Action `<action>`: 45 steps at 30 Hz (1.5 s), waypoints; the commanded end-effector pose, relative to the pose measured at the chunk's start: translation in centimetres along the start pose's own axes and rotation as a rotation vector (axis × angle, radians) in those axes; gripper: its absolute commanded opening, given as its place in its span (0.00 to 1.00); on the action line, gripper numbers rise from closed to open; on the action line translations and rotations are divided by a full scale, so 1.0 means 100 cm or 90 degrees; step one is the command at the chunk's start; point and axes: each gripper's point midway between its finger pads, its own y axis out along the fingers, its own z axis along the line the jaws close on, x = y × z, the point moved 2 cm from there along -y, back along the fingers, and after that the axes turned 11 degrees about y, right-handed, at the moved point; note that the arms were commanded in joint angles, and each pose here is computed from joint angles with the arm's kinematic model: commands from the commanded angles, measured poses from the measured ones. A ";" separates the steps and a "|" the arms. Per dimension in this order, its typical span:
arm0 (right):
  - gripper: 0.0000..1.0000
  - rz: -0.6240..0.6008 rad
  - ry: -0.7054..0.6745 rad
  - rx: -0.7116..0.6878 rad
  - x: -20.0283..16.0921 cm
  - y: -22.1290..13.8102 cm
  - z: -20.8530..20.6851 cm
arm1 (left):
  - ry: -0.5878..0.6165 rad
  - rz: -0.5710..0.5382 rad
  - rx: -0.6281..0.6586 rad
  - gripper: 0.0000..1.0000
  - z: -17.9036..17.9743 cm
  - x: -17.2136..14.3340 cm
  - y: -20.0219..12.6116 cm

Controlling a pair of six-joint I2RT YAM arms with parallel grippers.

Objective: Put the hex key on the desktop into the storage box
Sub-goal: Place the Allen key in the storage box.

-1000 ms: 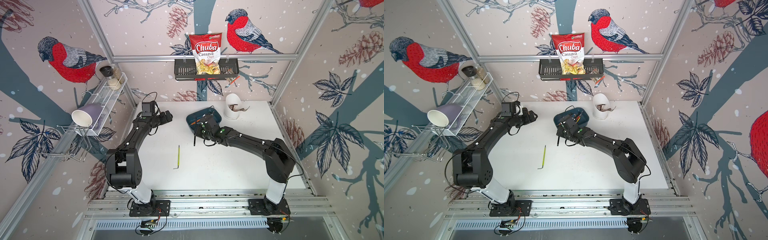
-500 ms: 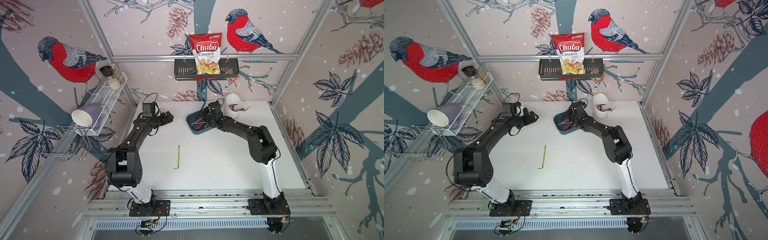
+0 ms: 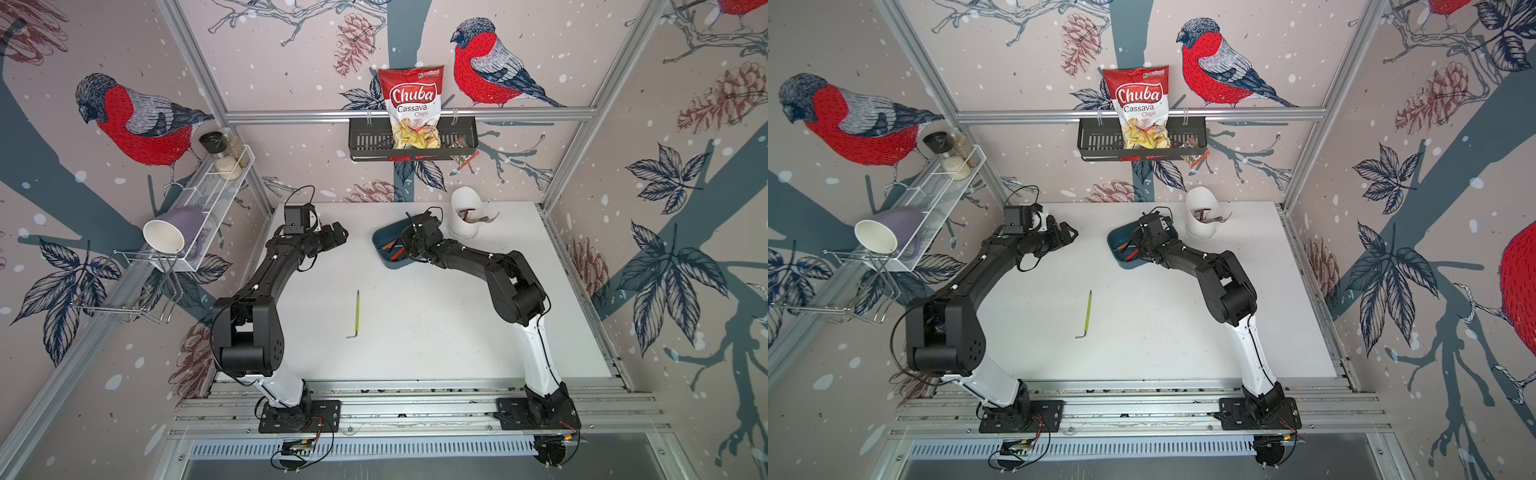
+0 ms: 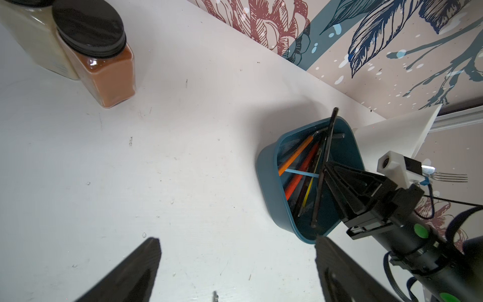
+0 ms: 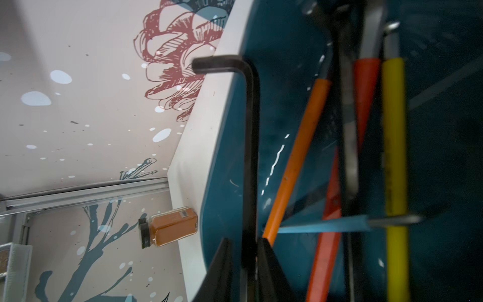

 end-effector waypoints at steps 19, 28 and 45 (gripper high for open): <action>0.61 -0.015 -0.253 -0.070 -0.071 -0.085 0.048 | -0.013 -0.033 -0.003 0.96 0.010 0.016 -0.006; 0.55 0.100 -0.368 -0.200 -0.176 -0.100 -0.023 | -0.062 -0.049 0.011 0.96 0.037 0.023 -0.013; 0.46 0.221 -0.516 -0.370 -0.254 -0.076 -0.085 | -0.062 -0.058 0.039 0.96 0.045 0.024 -0.023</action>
